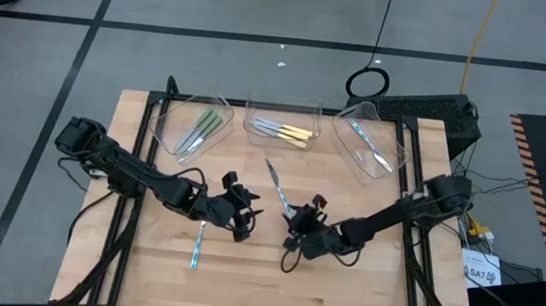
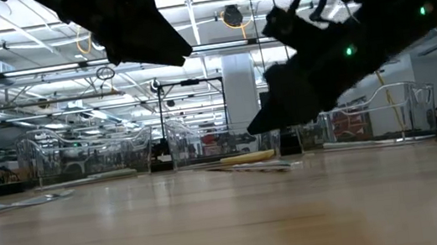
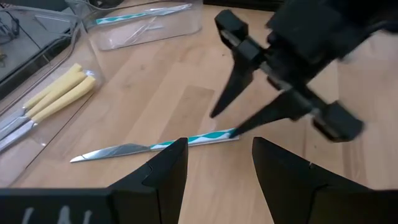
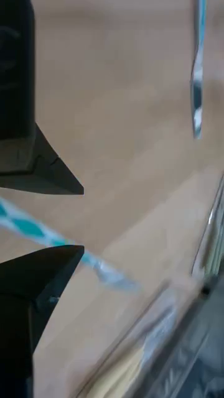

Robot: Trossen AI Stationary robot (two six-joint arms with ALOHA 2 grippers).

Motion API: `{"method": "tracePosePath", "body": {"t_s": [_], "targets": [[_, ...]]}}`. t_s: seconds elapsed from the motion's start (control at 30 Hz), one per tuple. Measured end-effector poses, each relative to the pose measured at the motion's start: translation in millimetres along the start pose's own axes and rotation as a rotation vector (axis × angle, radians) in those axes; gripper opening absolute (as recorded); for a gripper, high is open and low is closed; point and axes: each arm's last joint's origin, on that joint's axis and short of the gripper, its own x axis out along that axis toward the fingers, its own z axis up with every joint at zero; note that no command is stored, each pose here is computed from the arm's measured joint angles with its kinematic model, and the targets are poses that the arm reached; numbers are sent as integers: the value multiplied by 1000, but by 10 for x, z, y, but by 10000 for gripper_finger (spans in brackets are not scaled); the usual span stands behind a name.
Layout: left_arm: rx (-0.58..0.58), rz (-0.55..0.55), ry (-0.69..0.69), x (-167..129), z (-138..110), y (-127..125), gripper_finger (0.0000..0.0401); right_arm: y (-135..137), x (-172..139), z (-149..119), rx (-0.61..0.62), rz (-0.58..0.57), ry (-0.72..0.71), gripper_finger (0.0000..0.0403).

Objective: Sort silverware by color (type)
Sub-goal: Put the top blue table knife into the right transparent bin

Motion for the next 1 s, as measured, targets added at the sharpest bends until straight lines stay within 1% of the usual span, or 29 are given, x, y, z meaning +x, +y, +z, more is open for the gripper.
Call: {"method": "tracePosePath", "body": {"t_s": [0.07,0.47,0.6,0.7,0.87,1.0], "targets": [[3,-4,0,-8,-4,-13,189,9,39,-74,27,-33,3,137],[25,-9,6,-19,-19,-31,189,0,228,-353,147,-57,89,137],[24,-9,6,-20,-20,-32,189,-16,257,-379,147,-57,114,133],[22,-10,2,-20,-17,-33,189,-29,255,-400,128,-67,134,114],[15,-11,1,-20,-16,-33,189,-45,250,-434,96,-72,165,48],[19,-8,10,-20,-26,-31,189,-35,210,-435,55,-63,173,42]]}}
